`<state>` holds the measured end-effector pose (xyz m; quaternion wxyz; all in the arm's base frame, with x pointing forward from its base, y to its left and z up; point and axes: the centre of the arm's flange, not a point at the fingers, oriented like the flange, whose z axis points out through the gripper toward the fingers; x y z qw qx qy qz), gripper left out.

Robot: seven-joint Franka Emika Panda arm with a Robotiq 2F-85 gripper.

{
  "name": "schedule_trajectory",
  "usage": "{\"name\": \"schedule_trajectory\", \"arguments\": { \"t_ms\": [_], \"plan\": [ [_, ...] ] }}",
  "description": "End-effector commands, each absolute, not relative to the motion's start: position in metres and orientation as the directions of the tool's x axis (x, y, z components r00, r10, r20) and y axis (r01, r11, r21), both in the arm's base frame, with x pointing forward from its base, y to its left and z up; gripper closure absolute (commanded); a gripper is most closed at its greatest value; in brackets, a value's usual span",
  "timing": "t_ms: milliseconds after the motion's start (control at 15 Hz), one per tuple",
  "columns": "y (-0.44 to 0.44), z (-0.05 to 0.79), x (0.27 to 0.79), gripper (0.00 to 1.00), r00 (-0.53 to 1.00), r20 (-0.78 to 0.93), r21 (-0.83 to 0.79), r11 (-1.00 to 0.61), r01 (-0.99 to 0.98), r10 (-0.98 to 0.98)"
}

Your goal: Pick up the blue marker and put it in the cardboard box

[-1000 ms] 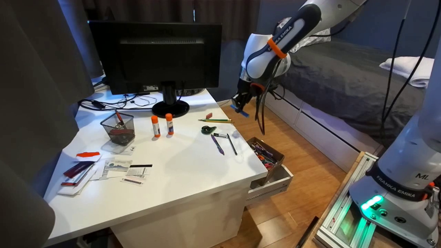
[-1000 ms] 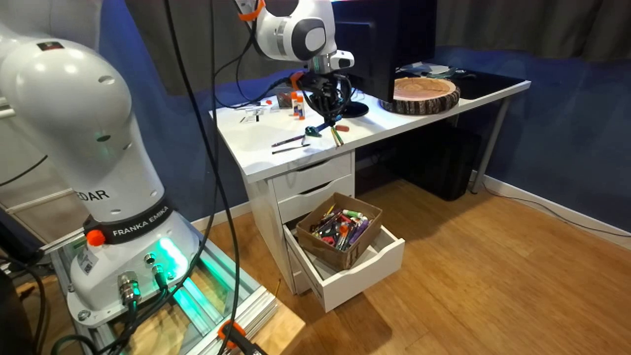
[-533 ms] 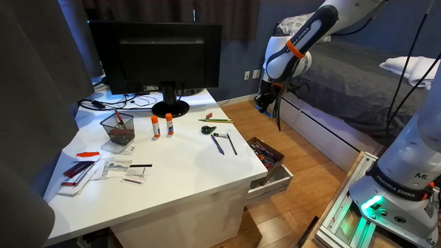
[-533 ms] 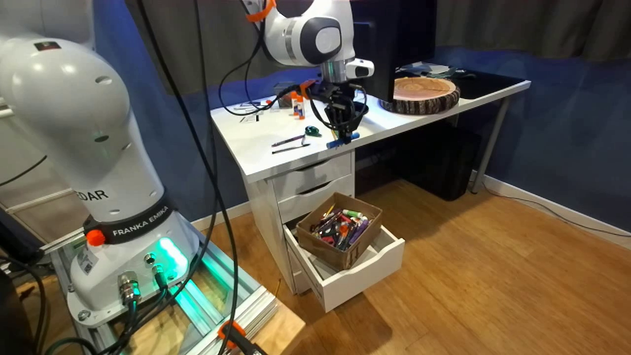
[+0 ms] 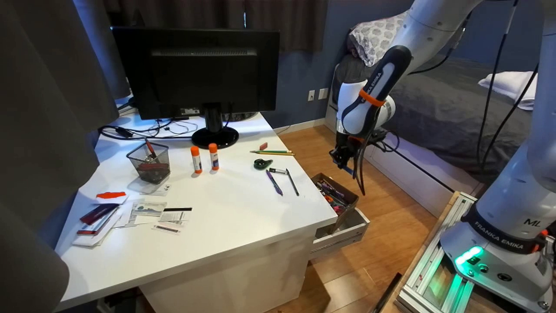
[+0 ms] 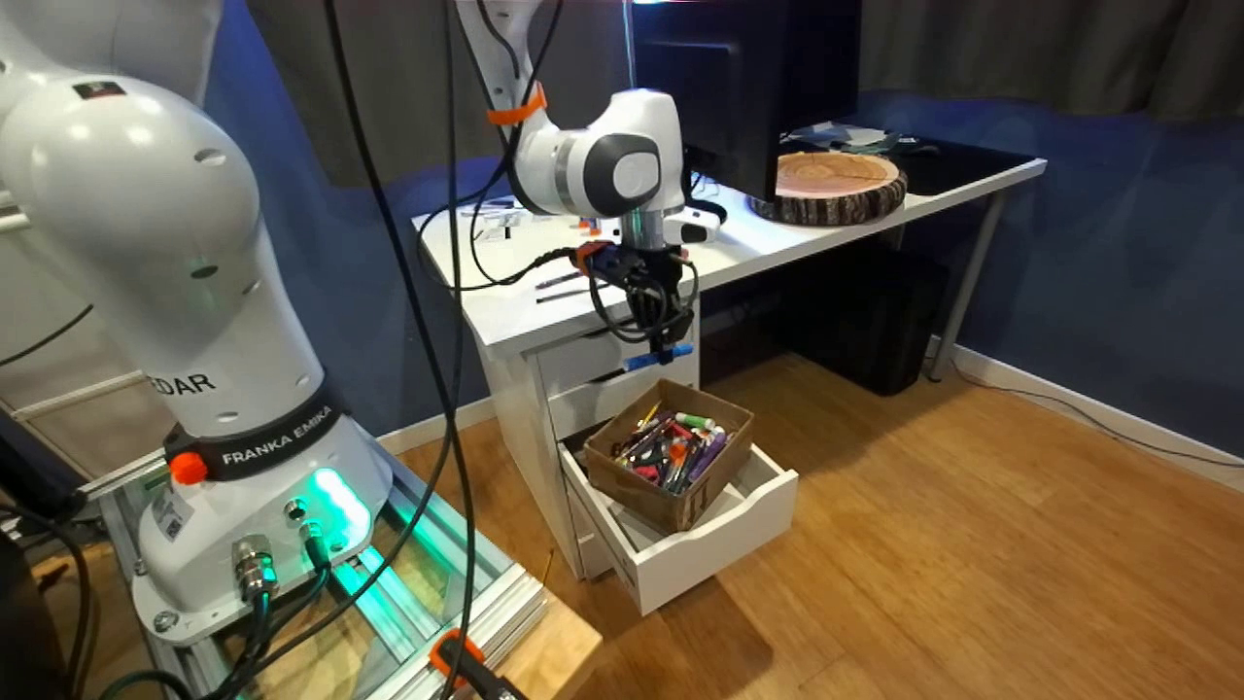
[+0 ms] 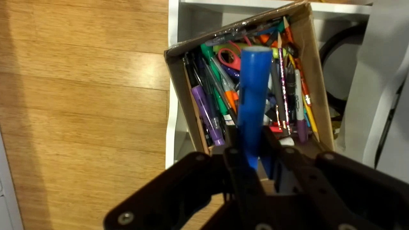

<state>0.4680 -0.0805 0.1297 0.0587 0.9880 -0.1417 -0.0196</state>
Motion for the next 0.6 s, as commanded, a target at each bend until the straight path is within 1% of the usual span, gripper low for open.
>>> {"name": "schedule_trajectory", "arguments": {
  "t_ms": [0,400,467,533],
  "plan": [
    [-0.078,0.08,0.467,0.95,0.959,-0.009,0.134,-0.95,-0.28,-0.284],
    [-0.071,0.029,0.467,0.95,0.964,0.002,0.125,-0.957,-0.263,-0.265],
    [-0.072,0.024,0.468,0.56,0.964,0.008,0.125,-0.957,-0.263,-0.265],
    [-0.072,0.02,0.472,0.55,0.964,0.019,0.125,-0.956,-0.266,-0.265]
  ]
}}
